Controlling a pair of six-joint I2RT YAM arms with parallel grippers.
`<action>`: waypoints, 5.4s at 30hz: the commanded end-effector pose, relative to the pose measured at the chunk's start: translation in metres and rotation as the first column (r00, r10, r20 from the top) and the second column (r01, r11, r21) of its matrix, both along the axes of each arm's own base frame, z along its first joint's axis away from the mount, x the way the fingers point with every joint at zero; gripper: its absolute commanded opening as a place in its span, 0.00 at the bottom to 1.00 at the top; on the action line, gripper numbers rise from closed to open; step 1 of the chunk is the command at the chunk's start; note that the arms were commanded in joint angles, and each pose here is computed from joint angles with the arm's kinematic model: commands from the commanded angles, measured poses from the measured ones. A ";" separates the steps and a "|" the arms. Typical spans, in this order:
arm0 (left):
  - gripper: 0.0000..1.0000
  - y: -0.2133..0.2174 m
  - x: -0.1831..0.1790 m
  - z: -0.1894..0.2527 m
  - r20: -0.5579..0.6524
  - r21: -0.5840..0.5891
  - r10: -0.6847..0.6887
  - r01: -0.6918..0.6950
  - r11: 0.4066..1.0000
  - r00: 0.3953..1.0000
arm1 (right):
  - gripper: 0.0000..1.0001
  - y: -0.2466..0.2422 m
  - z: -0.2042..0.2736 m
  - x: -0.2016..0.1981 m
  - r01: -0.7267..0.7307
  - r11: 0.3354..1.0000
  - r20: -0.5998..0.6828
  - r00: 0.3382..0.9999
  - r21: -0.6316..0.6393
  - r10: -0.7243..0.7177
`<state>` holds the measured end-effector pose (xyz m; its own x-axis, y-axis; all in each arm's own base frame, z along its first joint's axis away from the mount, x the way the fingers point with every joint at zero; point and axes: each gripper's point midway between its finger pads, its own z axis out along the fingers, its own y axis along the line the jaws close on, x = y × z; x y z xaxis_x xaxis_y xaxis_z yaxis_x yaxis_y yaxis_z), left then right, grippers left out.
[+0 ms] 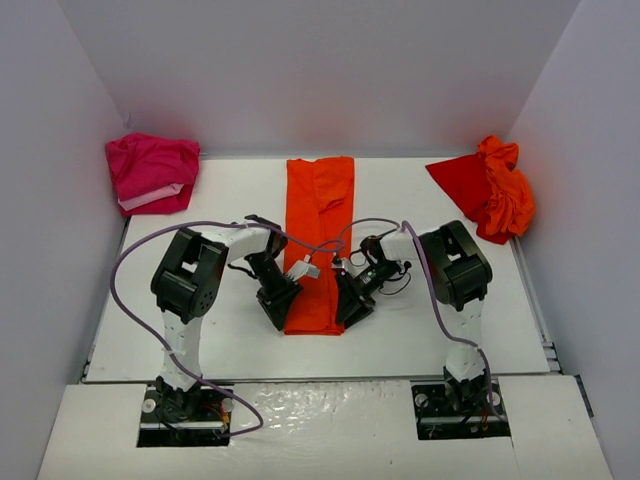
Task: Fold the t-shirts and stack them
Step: Grab the bottom of the folded rectangular tshirt with both arms, then fold the folded rectangular tshirt in 1/3 of the way
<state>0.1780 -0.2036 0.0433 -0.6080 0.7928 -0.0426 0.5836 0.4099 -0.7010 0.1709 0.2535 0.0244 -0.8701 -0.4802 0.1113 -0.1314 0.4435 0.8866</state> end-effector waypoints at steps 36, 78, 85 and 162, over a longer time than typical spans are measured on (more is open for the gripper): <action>0.66 -0.020 0.001 0.013 -0.104 -0.090 0.022 -0.031 0.995 0.994 | 0.46 -0.018 -0.040 0.003 -0.025 0.981 0.205 0.977 -0.195 0.066; 0.00 -0.027 -0.003 -0.024 -0.103 0.037 -0.006 0.010 0.999 0.995 | 0.00 -0.017 -0.052 0.001 -0.063 0.965 0.217 0.969 -0.256 0.121; 0.00 -0.023 -0.006 0.000 -0.066 0.006 -0.029 0.030 1.000 0.997 | 0.00 -0.016 -0.028 0.016 -0.056 0.975 0.311 0.942 -0.214 0.122; 0.00 -0.015 0.196 0.104 0.334 -0.135 0.146 -0.106 0.985 0.931 | 0.00 -0.013 0.085 0.217 -0.012 0.987 0.577 0.812 0.163 -0.085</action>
